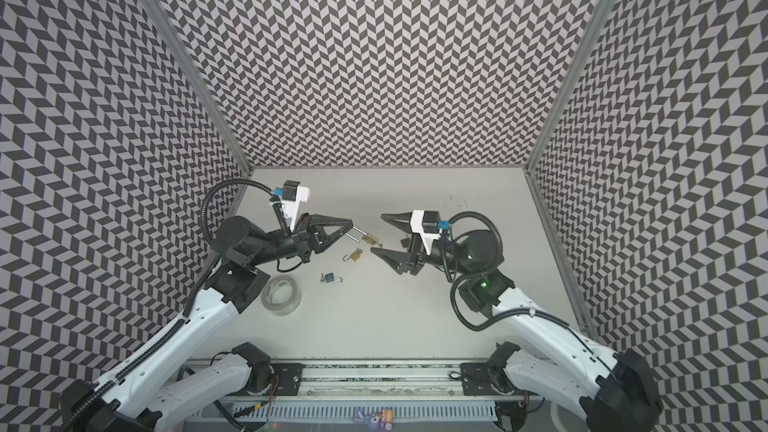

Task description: Lock with the key

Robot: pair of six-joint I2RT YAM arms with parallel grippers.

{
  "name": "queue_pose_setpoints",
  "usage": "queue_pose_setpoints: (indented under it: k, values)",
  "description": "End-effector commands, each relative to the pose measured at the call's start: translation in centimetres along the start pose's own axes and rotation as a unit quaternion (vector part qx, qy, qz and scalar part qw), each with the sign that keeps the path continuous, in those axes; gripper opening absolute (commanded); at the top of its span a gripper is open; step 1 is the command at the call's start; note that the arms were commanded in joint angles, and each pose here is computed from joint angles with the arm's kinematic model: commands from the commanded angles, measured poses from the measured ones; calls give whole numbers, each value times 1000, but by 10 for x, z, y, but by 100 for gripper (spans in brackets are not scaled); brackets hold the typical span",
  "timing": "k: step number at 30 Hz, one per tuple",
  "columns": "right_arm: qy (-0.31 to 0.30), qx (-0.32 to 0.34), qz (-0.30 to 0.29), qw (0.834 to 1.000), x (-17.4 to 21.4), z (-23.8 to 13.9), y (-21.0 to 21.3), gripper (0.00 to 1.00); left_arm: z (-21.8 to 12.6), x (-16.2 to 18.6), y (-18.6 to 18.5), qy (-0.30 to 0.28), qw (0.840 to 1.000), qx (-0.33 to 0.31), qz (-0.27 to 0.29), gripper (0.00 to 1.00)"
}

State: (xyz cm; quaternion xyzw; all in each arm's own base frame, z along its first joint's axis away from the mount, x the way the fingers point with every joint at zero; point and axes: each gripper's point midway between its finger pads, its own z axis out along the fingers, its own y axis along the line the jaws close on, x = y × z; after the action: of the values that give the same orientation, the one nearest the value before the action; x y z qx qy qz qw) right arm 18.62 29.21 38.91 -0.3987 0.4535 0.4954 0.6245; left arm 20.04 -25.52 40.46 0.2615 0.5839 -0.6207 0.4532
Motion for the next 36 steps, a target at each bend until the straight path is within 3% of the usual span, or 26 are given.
queue_pose_setpoints:
  k: [1, 12, 26, 36]
  values:
    - [-41, -45, -1, 998, -15, -1, 18, 67, -2, -19, -30, -21, 998, 39, 40, 0]
    - [-54, -39, 32, 997, -5, 2, 12, 46, 0, -21, -37, -23, 997, 57, 44, 0]
    - [-52, -37, 46, 997, 2, 9, 8, 30, 2, -21, -35, -27, 997, 56, 47, 0]
    - [-52, -31, 54, 997, 3, 8, 7, 11, 2, -21, -33, -29, 997, 48, 50, 0]
